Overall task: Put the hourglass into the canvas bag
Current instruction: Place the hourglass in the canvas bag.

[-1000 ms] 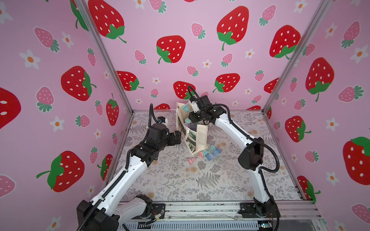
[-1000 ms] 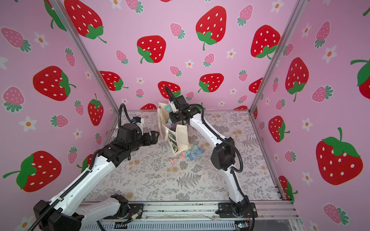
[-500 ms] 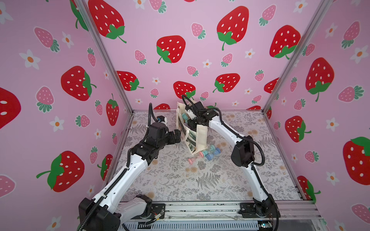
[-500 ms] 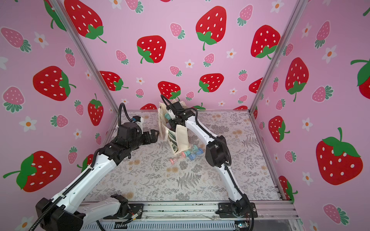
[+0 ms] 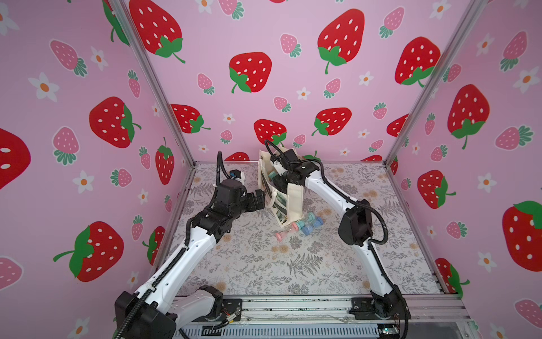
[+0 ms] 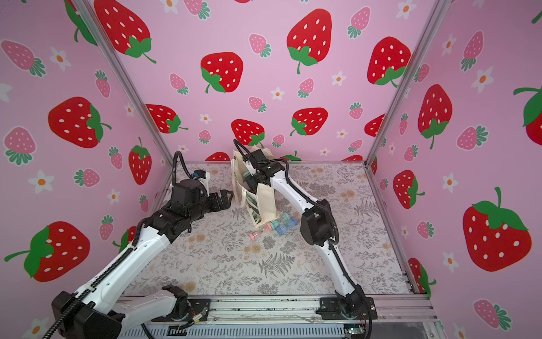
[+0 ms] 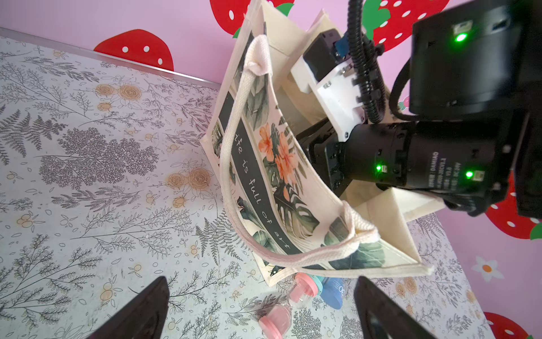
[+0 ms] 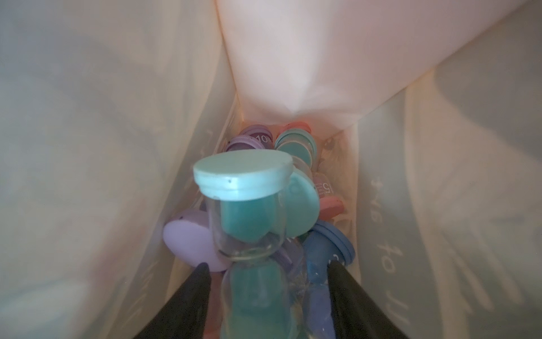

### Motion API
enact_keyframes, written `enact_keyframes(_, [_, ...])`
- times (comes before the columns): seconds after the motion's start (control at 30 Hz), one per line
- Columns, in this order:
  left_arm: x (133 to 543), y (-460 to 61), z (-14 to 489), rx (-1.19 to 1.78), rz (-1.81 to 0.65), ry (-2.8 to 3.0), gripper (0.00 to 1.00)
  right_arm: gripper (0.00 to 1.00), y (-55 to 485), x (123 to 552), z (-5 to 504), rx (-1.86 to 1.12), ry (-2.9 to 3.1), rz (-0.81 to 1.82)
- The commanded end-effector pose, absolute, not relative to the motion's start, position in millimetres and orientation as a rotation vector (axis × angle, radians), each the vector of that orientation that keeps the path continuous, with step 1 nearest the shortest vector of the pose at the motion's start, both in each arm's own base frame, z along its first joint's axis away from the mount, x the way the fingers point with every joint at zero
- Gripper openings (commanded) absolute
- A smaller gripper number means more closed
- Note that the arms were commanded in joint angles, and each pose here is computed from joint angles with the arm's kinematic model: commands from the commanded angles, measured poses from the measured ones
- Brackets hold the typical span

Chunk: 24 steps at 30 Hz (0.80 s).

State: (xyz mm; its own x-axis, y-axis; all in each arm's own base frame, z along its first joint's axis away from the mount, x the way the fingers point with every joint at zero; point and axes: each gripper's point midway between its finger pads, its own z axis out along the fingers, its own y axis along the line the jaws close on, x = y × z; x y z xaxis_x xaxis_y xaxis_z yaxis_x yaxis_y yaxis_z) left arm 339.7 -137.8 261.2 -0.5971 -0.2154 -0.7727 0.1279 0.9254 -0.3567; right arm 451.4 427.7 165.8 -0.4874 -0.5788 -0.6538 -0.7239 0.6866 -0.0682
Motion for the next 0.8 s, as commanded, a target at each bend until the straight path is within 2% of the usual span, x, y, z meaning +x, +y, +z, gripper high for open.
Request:
enact_keyframes(0.0, [339.5,-138.2,279.7,-0.055,-0.500,2.109,0.99,0.70,427.3,447.5,234.9,-0.969,2.098,0.311])
enact_keyframes(0.23, [332.0,-139.8,287.5,-0.030,-0.532,2.078,0.99,0.80,419.8,434.1,291.6,-0.924,2.010,0.375])
enact_keyframes(0.67, [310.6,-139.2,279.8,0.002,-0.571,2.080,0.99,0.99,379.9,372.9,376.9,-0.857,1.853,0.541])
enact_keyframes(0.77, [305.5,-144.4,272.1,0.022,-0.604,2.092,0.99,0.99,365.1,356.6,382.4,-0.851,1.844,0.550])
